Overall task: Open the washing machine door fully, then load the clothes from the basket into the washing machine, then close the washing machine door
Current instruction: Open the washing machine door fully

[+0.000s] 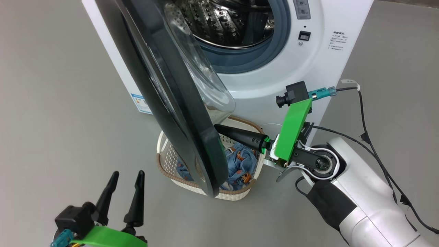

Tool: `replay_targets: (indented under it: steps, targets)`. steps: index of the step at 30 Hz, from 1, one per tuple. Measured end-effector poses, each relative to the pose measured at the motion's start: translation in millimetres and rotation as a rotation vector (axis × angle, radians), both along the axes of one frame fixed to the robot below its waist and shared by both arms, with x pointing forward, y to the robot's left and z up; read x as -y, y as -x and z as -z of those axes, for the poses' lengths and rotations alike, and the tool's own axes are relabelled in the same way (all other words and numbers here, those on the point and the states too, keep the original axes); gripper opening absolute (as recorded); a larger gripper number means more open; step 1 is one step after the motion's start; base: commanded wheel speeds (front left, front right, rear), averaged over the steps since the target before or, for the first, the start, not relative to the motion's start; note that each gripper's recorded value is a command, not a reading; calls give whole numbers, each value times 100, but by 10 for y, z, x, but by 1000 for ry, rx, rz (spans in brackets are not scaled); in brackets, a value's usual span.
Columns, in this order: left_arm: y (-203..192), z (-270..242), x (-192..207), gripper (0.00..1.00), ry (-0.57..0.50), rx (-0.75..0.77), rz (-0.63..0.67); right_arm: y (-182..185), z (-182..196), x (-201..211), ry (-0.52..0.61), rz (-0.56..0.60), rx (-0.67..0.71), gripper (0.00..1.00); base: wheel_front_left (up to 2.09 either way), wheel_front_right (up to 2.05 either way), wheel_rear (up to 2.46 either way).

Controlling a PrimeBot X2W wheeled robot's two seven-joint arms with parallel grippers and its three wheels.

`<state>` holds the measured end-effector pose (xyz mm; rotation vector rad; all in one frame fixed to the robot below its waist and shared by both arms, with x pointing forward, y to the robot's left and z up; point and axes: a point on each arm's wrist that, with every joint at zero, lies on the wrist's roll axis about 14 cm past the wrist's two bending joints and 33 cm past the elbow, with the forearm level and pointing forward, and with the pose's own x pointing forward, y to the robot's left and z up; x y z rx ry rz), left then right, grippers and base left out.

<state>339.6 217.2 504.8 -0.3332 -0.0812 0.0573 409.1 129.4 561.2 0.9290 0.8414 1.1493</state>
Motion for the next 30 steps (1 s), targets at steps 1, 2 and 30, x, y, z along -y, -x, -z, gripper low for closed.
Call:
replay_targets:
  steps: [1, 2, 30]
  targets:
    - [-4, -2, 5, 100, 0, 1, 2, -5, -6, 7, -2, 5, 1, 0, 0, 0, 0]
    - [-9, -5, 12, 100, 0, 2, 4, -10, -10, 16, -3, 12, 3, 0, 0, 0, 0]
    - [-160, -78, 320, 100, -11, 33, 130, -125, 471, 1468, 131, 461, 32, 100, 0, 0, 0]
